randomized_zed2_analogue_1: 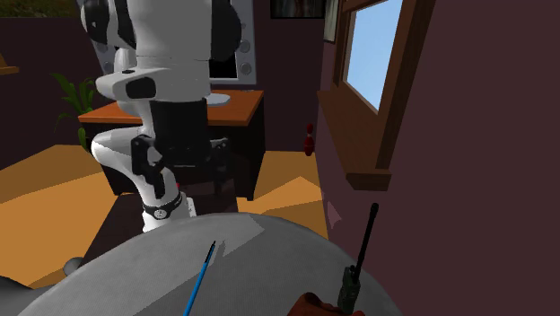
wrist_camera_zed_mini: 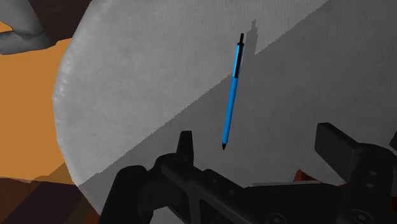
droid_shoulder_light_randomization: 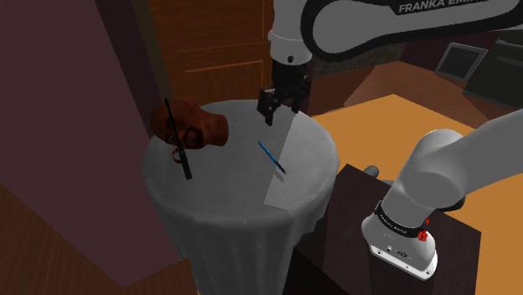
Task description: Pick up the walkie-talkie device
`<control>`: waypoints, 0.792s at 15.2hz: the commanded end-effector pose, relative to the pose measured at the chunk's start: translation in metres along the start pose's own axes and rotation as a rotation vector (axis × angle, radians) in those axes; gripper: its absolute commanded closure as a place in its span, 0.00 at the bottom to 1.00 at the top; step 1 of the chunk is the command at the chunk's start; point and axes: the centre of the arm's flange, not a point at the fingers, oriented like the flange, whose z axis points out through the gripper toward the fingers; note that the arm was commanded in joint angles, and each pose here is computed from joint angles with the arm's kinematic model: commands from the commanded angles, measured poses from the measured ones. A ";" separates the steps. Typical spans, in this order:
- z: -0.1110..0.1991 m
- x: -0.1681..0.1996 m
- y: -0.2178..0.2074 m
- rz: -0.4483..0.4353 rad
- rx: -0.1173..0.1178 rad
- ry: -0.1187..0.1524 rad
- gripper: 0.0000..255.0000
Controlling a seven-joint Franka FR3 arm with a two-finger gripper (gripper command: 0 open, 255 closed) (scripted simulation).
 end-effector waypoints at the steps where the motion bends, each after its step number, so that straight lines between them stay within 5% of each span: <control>1: 0.006 0.001 -0.024 0.022 0.003 0.027 0.00; 12: 0.030 0.026 -0.160 0.125 0.012 0.167 0.00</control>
